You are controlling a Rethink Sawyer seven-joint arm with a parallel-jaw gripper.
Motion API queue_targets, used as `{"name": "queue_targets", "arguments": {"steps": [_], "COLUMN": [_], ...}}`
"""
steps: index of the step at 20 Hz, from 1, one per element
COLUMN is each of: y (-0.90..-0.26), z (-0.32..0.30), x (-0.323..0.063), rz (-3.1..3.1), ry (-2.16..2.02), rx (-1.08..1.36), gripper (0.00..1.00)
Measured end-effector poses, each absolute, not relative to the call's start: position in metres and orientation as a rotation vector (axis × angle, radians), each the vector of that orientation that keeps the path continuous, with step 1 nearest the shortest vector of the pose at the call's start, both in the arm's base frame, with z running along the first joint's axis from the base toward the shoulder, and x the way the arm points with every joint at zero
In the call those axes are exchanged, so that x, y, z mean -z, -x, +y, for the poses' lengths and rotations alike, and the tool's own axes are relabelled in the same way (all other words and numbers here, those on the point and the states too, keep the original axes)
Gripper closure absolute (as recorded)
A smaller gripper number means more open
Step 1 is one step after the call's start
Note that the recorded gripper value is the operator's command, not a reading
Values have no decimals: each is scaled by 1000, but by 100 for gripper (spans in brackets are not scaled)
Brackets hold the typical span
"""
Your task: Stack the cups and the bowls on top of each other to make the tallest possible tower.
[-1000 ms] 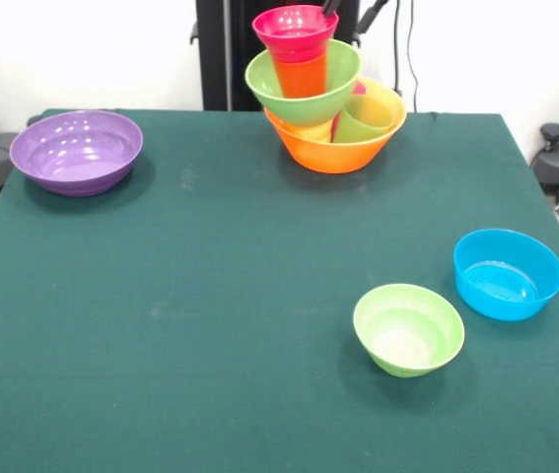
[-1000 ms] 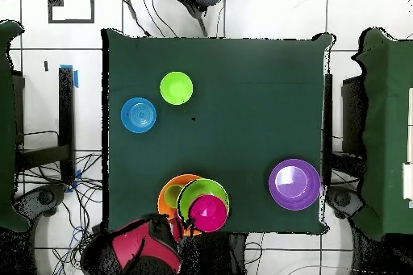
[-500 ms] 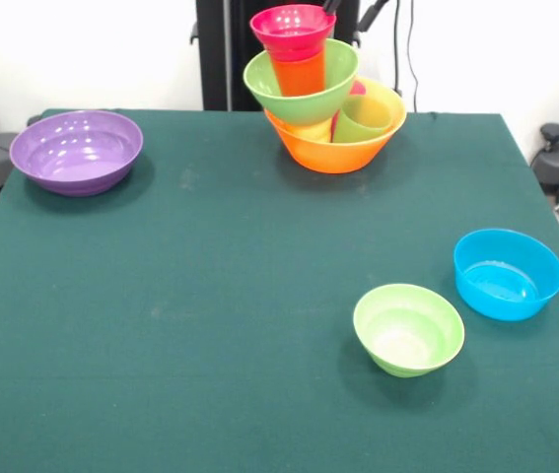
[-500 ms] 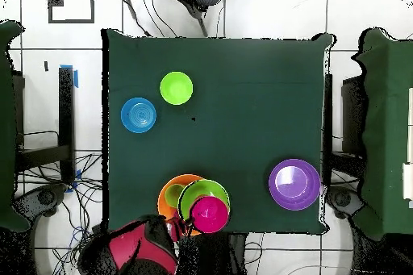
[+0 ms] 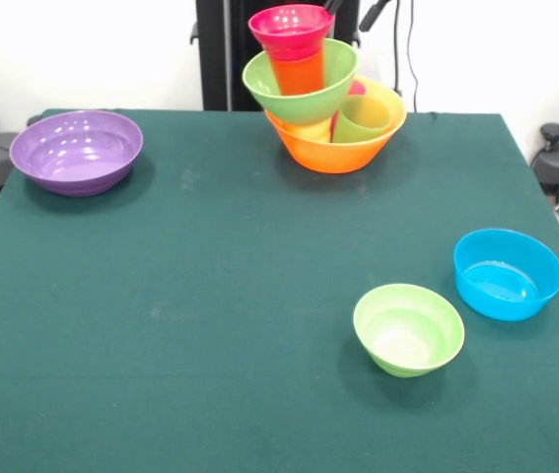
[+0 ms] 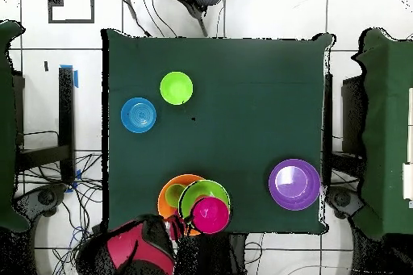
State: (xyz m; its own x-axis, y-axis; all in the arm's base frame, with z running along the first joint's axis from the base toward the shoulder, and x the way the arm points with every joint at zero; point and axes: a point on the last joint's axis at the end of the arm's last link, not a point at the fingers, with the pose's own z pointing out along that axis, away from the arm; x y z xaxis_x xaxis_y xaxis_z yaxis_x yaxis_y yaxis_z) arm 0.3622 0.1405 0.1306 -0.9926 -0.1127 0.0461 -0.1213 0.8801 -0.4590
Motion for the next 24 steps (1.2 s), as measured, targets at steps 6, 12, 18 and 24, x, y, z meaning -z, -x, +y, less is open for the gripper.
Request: {"name": "queue_targets", "arguments": {"steps": [6,12,18,24], "y": [-365,-368,-370,-370], "z": [140,140,141,145], "x": [-132,-134,-136,-138], "rz": [-3034,-3042,-3049,-3056], "ry": [-187,-187,-191,-210], "rx": [-745,-753,-766,-777], "gripper": [0,0,0,0]}}
